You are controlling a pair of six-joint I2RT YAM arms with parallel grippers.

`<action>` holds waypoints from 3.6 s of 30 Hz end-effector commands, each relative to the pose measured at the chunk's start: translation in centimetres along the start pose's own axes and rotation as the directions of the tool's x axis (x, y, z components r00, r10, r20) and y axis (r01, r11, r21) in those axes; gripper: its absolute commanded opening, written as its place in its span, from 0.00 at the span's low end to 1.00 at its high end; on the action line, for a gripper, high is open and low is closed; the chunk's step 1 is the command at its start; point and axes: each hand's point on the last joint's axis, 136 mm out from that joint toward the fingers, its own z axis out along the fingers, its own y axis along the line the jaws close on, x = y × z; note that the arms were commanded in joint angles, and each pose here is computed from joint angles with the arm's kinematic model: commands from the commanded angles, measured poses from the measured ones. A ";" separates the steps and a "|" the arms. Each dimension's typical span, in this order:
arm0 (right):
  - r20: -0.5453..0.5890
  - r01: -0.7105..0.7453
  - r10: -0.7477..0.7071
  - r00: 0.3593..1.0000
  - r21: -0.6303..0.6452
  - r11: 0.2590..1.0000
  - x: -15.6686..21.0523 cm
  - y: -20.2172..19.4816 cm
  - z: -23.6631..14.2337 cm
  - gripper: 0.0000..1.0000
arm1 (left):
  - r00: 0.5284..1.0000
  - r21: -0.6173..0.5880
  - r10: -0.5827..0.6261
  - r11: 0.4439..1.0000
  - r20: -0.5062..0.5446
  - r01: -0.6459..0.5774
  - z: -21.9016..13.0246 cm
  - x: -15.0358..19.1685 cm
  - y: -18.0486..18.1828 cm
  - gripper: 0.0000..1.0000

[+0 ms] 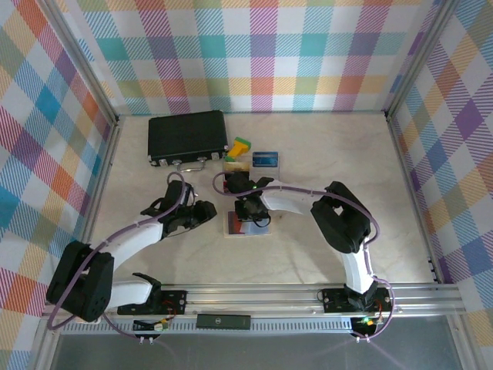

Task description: Take the credit cards out of the card holder

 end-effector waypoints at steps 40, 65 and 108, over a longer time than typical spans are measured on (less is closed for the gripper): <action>0.081 -0.029 0.025 0.996 0.058 0.998 -0.9 -3.1 -2.2 0.37 | 0.975 -0.100 -0.030 0.995 -0.221 0.008 5.5 3.9 -0.5 0.00; 0.295 -0.088 0.164 0.942 -0.253 0.963 -2.4 -3.6 -9.6 0.39 | 0.985 -0.035 0.066 0.997 -0.160 -0.073 2.9 0.6 -4.9 0.10; -0.139 -0.277 0.239 0.961 -0.501 0.820 -0.4 1.0 -1.9 0.16 | 0.962 -0.268 -0.047 0.963 -0.268 -0.027 6.6 3.1 1.7 0.05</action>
